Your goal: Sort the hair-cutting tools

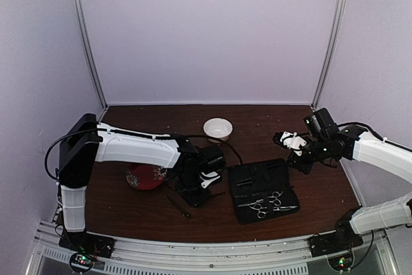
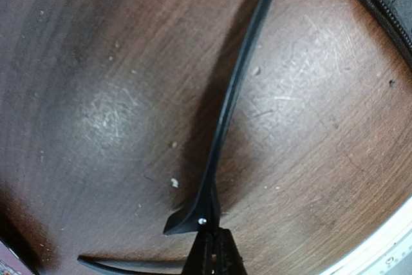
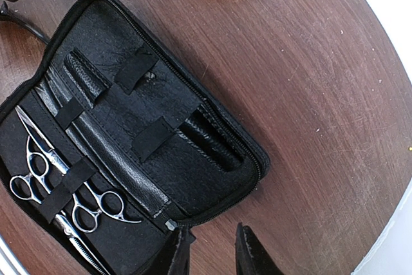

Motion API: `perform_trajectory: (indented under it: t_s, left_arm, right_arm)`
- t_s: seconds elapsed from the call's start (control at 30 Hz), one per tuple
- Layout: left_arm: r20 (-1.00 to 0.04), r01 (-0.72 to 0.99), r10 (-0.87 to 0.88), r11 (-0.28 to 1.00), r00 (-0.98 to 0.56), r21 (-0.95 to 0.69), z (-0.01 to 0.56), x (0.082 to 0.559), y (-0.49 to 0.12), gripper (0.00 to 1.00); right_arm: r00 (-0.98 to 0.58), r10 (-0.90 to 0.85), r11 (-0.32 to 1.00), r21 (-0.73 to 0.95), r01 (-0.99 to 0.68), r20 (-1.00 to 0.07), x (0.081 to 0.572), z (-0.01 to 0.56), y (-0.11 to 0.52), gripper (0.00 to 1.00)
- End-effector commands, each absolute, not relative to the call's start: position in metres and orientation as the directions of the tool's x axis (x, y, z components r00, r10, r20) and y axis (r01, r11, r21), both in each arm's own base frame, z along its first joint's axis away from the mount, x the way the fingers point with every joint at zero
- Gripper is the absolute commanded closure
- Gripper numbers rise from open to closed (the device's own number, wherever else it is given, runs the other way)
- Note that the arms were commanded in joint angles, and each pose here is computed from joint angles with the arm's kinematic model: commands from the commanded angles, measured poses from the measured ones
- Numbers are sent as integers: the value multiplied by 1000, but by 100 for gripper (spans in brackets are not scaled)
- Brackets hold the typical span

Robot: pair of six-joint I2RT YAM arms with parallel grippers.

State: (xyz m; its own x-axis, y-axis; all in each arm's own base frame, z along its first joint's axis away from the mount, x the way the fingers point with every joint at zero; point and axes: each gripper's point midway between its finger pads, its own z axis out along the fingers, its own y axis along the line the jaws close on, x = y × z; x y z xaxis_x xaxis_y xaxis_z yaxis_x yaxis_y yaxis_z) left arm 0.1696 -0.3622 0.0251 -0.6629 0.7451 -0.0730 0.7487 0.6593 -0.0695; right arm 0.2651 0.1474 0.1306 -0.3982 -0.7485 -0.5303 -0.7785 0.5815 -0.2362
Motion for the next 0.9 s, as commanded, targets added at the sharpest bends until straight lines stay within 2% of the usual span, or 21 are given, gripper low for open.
perform_trajectory:
  t_s: [0.0,0.13,0.23,0.37,0.57,0.87]
  left_arm:
    - [-91,743,739,669,-668,-22,31,179,-362,100]
    - [-104,731,732,680,-674,52,45,187,-349,100]
    - [-179,730,736,674,-653,111,75,197,-344,100]
    - [-274,753,767,633,-580,178,108,211,-350,100]
    - [-349,787,795,581,-496,206,142,231,-384,100]
    - [-306,801,825,549,-475,236,138,249,-421,100]
  right_arm:
    - [-406,-748,588,-240,-773,-526,265,131,145,75]
    - [-409,-738,614,-282,-737,-537,274,139,139,76]
    - [-435,-711,659,-308,-686,-552,287,149,126,75]
    - [-509,-668,700,-226,-678,-543,294,143,119,75]
    - [-604,-617,751,-148,-643,-504,303,123,111,74]
    - [-676,-565,794,-88,-602,-473,307,107,99,74]
